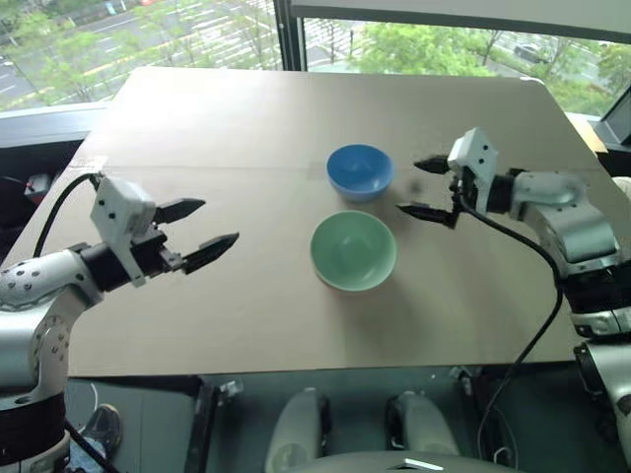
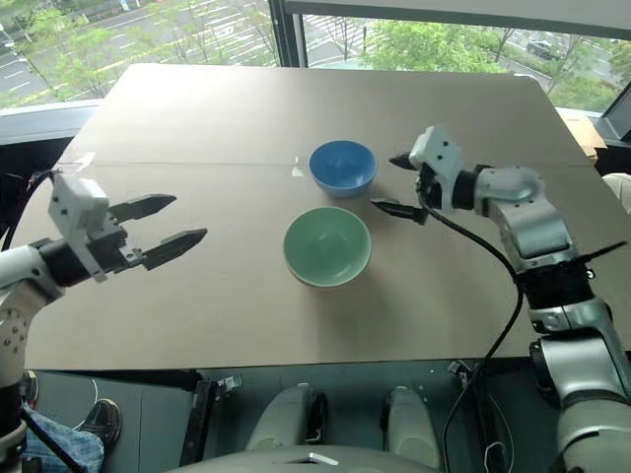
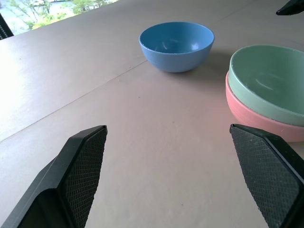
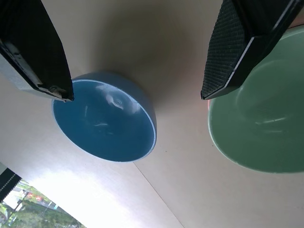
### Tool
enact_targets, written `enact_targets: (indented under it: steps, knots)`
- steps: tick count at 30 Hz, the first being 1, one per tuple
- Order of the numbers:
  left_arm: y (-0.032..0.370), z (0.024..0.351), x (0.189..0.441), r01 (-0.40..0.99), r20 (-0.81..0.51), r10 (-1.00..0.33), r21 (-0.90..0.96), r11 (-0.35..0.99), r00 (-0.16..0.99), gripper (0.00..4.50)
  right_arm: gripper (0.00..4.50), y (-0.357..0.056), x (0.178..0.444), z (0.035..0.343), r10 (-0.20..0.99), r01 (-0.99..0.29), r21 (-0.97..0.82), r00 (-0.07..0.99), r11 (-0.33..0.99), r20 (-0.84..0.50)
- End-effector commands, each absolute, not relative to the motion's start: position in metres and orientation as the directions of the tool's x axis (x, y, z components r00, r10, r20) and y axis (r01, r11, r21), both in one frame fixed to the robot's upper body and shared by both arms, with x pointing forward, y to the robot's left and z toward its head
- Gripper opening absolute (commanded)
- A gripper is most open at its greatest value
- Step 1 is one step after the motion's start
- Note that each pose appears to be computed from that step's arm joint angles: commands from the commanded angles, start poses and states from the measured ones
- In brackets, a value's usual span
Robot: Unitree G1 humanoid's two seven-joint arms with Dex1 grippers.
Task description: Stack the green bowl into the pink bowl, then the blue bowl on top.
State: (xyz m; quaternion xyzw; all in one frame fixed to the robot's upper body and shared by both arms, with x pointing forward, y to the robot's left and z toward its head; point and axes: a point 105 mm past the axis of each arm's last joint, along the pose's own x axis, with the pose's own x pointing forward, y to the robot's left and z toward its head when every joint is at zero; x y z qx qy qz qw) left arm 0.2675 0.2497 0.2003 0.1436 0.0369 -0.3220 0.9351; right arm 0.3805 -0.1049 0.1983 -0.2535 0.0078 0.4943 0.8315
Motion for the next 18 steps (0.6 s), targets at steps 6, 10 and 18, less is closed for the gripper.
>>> enact_targets:
  steps: [6, 10, 18]
  knots:
    - [0.258, 0.219, 0.238, 0.534, -0.075, -0.537, 0.284, 0.796, 0.84, 4.39, 4.5, -0.063, 0.425, 0.191, 0.735, -0.78, -0.541, 0.56, 0.314, -0.382]
    - [0.263, 0.215, 0.228, 0.518, -0.07, -0.518, 0.249, 0.818, 0.852, 4.39, 4.5, -0.035, 0.434, 0.187, 0.711, -0.759, -0.596, 0.57, 0.263, -0.412]
    - [0.271, 0.201, 0.224, 0.515, -0.13, -0.499, 0.269, 0.814, 0.857, 4.39, 4.5, -0.003, 0.439, 0.168, 0.654, -0.721, -0.67, 0.594, 0.174, -0.469]
